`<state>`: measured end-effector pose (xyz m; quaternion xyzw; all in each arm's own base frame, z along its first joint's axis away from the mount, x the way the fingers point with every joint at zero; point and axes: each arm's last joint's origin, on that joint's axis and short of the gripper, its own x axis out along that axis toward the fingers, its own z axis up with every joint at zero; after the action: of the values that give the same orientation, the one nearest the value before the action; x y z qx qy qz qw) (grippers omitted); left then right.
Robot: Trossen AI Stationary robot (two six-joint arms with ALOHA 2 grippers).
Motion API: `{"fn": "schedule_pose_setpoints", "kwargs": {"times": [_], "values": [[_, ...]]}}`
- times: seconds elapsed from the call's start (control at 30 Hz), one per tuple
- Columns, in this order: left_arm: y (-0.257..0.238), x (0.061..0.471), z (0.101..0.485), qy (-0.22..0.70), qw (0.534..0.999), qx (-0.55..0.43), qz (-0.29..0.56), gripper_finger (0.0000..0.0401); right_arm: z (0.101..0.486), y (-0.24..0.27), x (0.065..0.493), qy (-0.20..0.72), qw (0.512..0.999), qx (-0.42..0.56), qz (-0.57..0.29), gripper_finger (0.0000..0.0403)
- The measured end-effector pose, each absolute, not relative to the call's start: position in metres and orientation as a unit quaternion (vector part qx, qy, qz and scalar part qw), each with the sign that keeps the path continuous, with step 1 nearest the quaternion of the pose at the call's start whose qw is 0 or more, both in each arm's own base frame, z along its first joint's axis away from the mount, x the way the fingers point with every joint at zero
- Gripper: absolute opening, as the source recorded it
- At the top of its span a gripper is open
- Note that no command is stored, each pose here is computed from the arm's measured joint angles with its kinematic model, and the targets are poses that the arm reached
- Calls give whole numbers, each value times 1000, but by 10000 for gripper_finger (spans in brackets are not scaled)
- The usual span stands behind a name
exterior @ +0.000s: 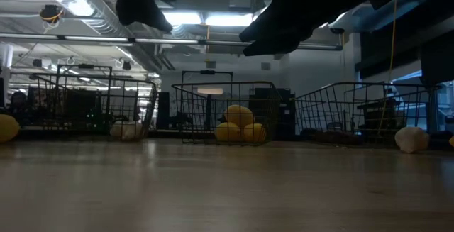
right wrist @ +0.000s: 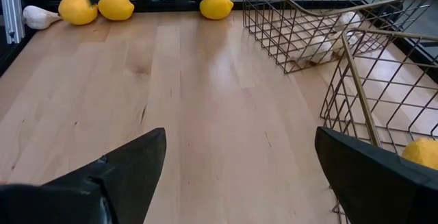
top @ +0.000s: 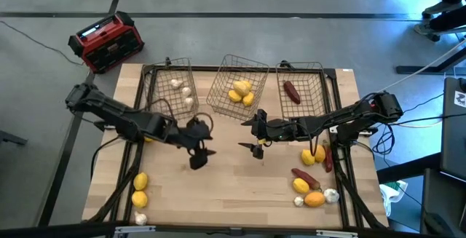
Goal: Sort produce into baskets
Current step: Put the lemon into the middle wire basket
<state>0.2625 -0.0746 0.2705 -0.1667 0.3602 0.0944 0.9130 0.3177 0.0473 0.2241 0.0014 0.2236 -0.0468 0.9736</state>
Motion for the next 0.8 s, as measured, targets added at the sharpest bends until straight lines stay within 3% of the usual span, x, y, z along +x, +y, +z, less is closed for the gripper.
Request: {"fn": "schedule_pose_setpoints", "kwargs": {"times": [0.33, 0.6, 0.8], "values": [[-113, 243, 255, 436, 868, -220, 87, 280, 224, 47, 318, 224, 974, 1, -47, 372], [-136, 216, 247, 498, 805, -294, 134, 280, 224, 47, 318, 224, 974, -3, -46, 372], [-150, 193, 242, 562, 732, -345, 174, 280, 224, 47, 318, 224, 973, -12, -44, 372]]}}
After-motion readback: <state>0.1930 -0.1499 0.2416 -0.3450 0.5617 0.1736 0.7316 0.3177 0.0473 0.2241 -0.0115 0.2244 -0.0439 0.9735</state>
